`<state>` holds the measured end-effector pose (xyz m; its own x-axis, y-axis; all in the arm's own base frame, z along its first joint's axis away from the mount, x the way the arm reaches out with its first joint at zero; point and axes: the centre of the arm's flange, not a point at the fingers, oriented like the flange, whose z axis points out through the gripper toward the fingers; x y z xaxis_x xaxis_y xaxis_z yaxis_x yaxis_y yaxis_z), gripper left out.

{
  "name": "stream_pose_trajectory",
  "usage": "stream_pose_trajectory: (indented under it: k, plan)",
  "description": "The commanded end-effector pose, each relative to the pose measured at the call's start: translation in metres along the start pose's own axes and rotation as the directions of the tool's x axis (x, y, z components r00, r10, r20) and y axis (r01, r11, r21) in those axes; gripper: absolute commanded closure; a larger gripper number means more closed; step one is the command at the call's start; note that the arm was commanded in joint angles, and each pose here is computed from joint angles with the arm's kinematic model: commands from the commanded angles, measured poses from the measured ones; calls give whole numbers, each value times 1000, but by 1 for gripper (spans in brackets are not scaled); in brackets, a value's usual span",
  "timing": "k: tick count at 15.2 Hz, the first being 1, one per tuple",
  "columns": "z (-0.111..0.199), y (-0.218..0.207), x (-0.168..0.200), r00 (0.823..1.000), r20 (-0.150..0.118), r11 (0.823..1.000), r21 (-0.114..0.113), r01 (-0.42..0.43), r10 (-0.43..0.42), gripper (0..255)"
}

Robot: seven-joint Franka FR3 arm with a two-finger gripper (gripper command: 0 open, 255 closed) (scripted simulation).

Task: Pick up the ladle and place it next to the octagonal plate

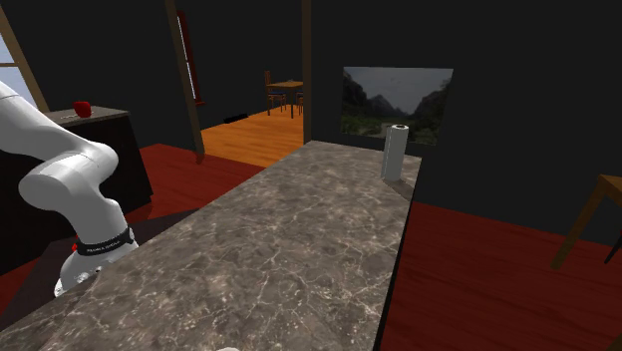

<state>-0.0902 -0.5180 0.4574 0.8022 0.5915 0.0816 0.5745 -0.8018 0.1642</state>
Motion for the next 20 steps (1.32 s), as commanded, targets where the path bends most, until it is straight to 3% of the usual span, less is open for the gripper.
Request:
stream_pose_trajectory:
  k: [1,2,20]
  plan:
    - [-3,0,-25,1000,1,1000,1,1,-1,255]
    - [-5,-2,-41,1000,1,1000,1,1,-1,255]
    - [89,-18,-49,1000,1,1000,1,1,-1,255]
